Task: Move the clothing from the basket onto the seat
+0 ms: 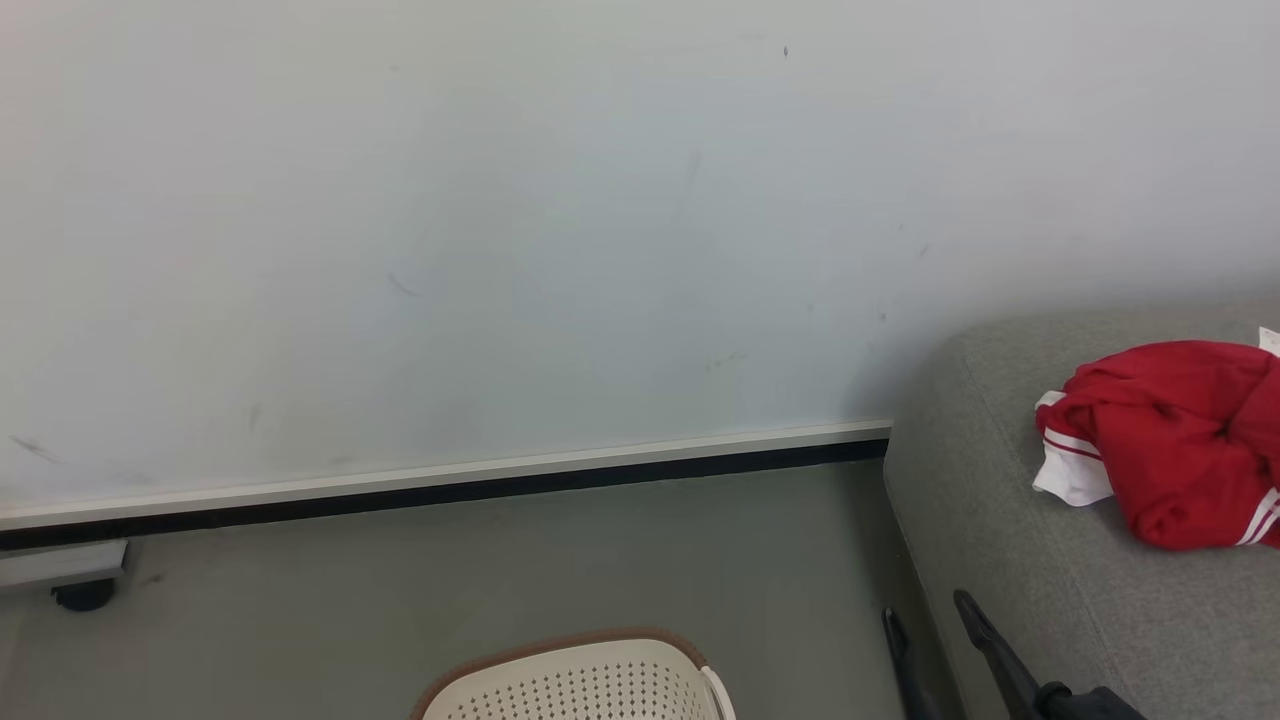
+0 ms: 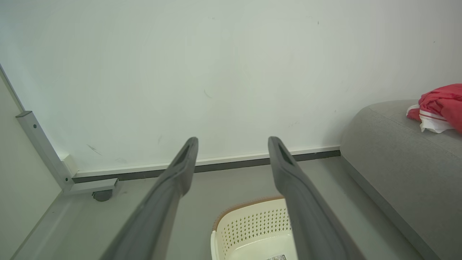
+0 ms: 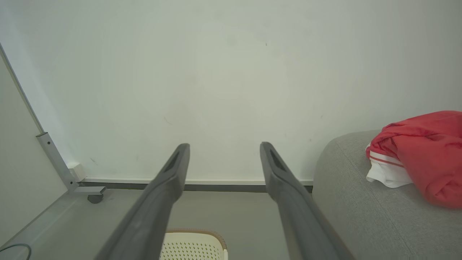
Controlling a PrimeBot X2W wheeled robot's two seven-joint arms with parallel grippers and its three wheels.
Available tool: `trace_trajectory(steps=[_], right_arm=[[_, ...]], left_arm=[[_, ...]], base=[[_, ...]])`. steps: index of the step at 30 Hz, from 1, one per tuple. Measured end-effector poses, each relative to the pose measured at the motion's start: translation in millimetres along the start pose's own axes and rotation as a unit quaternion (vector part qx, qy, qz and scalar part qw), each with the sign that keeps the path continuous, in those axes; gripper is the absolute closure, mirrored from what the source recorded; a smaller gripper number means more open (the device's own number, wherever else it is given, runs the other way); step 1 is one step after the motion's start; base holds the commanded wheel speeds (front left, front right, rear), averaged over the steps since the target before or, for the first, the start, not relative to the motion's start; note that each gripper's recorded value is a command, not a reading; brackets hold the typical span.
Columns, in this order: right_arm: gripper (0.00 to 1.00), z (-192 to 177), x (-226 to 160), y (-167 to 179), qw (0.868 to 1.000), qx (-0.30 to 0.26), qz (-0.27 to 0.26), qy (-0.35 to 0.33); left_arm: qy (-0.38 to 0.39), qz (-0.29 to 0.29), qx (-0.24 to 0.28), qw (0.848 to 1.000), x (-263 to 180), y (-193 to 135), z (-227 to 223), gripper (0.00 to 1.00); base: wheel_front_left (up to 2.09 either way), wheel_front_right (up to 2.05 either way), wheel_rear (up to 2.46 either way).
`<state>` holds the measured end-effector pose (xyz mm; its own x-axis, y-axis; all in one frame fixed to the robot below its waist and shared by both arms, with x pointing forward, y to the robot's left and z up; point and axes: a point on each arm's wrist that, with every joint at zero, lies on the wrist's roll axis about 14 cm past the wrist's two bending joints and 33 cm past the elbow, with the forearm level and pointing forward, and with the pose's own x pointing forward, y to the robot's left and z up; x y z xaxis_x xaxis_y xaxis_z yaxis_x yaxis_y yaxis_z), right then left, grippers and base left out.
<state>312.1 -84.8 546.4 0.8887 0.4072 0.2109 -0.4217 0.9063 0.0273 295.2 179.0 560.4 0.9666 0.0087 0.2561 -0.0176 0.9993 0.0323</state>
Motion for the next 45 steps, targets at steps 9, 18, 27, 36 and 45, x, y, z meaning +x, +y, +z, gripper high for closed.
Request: trace_trajectory(steps=[9, 18, 27, 36, 45], right_arm=[[0.0, -2, -4, -1, 1.0, 0.001, -0.005, 0.003], [1.0, -20, -13, 0, 0.999, 0.008, -0.008, 0.033], [1.0, -36, -21, -15, 0.995, 0.069, -0.045, 0.06], [1.0, -37, -18, -39, 0.982, 0.154, -0.095, 0.056], [1.0, -37, -15, -58, 0.965, 0.222, -0.131, 0.049]], left_arm=[[0.002, -0.003, -0.006, 1.0, 0, -1, -2, 0.0], [0.026, -0.001, -0.017, 1.0, -6, -4, -17, 1.0], [0.071, 0.009, -0.079, 0.994, -8, -3, -38, 1.0], [0.092, 0.025, -0.175, 0.98, 5, -1, -48, 1.0], [0.109, 0.04, -0.251, 0.961, 14, 1, -56, 1.0]], base=[[0.0, 0.0, 0.0], [0.0, 0.0, 0.0], [0.0, 0.0, 0.0], [0.0, 0.0, 0.0], [0.0, 0.0, 0.0]])
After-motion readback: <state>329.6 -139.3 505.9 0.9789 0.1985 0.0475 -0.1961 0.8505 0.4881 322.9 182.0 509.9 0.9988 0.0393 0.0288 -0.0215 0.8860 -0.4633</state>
